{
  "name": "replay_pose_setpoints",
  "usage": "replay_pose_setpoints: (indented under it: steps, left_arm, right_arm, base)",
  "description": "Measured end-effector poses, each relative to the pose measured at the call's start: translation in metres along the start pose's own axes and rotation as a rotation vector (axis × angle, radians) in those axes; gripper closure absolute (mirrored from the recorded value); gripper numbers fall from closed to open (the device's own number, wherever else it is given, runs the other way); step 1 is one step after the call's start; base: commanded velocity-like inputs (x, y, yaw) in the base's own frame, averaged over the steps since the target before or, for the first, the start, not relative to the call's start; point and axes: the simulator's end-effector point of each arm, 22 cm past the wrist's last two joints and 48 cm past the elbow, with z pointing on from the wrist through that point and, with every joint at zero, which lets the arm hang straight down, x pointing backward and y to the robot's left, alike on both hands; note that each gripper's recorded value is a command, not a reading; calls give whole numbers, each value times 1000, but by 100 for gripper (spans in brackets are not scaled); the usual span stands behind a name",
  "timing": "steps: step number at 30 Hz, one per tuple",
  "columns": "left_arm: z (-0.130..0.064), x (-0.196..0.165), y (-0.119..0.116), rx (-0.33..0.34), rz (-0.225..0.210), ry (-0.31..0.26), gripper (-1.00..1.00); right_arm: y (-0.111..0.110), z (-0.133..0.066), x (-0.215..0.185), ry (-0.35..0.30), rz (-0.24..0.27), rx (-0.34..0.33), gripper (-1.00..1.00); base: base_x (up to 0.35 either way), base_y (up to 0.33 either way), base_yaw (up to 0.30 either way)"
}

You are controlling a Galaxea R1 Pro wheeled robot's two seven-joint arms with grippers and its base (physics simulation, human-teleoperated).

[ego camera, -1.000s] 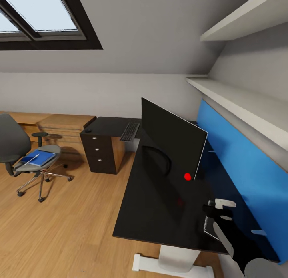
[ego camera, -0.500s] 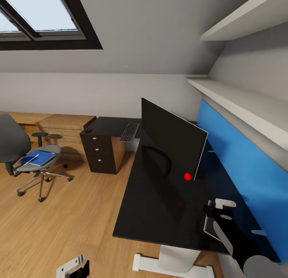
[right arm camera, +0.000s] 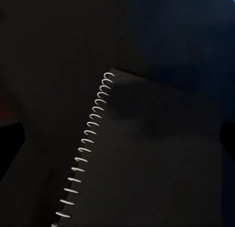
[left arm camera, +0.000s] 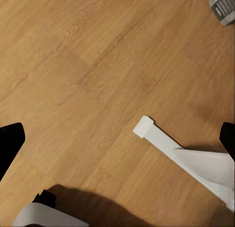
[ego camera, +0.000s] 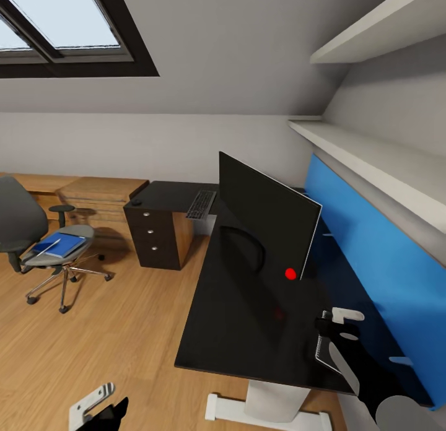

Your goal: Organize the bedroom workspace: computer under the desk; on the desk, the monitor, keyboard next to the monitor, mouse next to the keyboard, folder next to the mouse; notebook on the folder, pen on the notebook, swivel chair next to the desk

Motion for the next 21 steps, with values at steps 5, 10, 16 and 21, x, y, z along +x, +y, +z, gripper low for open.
replay_pose_setpoints:
  steps: [5, 10, 16, 21]
  left_arm:
    - [2, -1, -4, 16, -24, -8, -100]
    - [8, -4, -5, 18, -29, -19, -100]
    - [16, -5, -9, 26, -33, -24, -100]
    - [27, 15, -17, 40, -7, 15, -100]
  right_arm:
    - [1, 2, 2, 0, -2, 0, -100]
    - [2, 6, 6, 1, -2, 0, -100]
    - [4, 11, 10, 0, -1, 0, -100]
    - [6, 16, 9, -18, 6, -2, -100]
  base:
    - [0, 0, 0]
    - [0, 0, 0]
    - [0, 0, 0]
    - [0, 0, 0]
